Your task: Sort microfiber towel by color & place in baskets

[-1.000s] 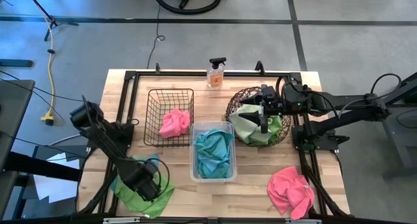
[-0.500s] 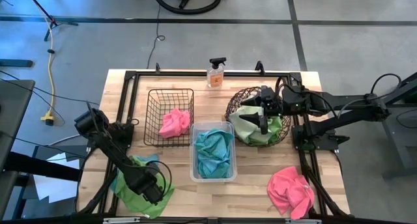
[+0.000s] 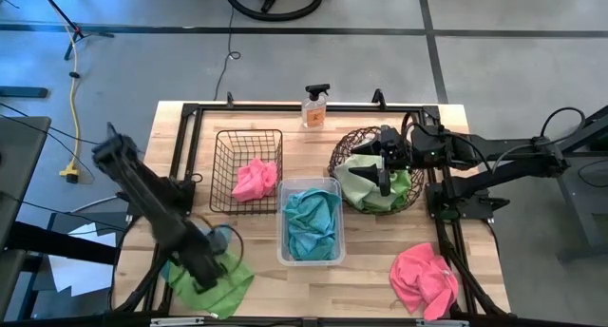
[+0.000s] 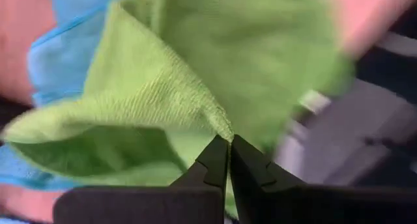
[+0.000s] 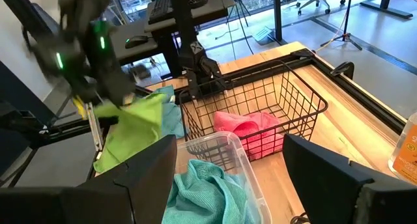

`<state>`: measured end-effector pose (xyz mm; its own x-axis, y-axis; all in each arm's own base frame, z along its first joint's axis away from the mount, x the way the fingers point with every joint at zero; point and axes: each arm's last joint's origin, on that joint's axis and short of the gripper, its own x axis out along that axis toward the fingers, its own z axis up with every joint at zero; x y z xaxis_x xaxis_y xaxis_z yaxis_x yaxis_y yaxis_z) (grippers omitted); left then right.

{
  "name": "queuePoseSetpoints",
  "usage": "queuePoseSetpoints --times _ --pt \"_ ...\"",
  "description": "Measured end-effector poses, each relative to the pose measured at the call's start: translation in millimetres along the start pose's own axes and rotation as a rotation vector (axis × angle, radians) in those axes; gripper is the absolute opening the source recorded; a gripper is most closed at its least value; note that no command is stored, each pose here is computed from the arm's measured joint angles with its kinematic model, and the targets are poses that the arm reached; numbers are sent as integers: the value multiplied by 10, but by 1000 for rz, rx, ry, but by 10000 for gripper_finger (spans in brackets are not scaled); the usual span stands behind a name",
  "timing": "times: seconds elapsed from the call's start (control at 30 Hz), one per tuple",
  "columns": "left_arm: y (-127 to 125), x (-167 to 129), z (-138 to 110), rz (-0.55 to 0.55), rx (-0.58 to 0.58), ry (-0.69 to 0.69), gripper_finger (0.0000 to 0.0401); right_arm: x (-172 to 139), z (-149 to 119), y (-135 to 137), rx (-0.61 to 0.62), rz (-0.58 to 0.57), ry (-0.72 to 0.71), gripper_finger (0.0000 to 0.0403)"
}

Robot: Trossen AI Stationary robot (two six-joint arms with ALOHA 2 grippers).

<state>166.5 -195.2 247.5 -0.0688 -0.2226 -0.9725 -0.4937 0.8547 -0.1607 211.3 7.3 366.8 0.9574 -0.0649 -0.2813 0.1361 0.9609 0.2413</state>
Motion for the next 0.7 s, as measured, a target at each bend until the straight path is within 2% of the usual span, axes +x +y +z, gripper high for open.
queuePoseSetpoints --times 0.17,0.37,0.53,0.7 --pt "239 -829 -208 -324 118 -128 1 0 0 0 0 0 0 277" --pt "697 -1624 -378 -603 39 -481 0 0 0 0 3 0 0 277" --pt "965 -2087 -450 -680 35 -809 0 0 6 2 31 3 -6 277" --pt "1092 -2461 -477 -633 129 -1061 0 -2 71 29 63 50 -67 277"
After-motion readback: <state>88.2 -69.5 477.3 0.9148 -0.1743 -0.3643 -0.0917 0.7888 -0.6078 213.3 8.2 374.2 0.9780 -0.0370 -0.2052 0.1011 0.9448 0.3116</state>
